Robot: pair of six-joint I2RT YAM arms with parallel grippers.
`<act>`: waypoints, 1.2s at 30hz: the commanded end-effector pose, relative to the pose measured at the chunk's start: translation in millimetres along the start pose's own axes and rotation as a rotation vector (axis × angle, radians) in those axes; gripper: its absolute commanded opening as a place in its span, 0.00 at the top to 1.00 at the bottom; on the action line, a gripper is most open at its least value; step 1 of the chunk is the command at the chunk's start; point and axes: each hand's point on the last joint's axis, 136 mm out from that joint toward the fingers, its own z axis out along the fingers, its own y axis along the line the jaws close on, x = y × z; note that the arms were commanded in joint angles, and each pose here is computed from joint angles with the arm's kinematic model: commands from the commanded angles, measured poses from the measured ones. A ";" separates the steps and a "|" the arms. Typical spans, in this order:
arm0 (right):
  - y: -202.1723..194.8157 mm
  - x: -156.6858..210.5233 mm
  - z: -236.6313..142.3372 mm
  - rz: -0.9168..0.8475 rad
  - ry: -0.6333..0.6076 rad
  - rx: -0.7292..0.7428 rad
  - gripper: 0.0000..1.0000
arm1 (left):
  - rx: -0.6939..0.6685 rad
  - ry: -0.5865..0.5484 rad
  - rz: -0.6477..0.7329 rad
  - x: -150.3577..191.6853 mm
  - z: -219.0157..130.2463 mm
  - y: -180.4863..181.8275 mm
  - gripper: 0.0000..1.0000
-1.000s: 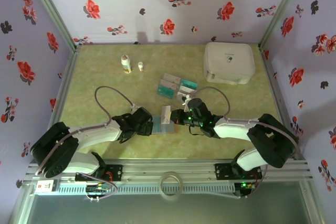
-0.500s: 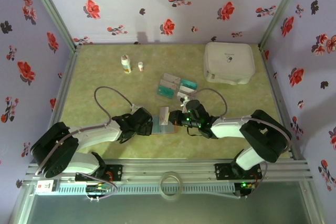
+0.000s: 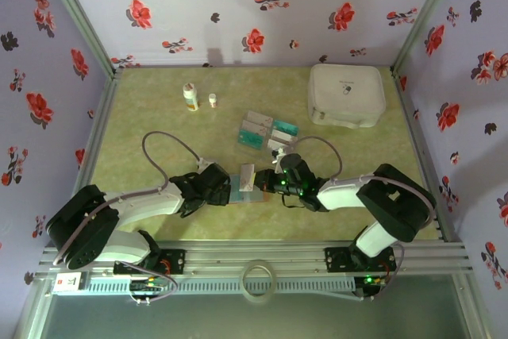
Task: Put the credit cards into the card holder
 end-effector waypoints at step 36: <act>-20.1 28.7 2.9 0.039 0.047 0.010 1.00 | -0.035 0.006 0.003 8.8 -0.2 8.6 0.00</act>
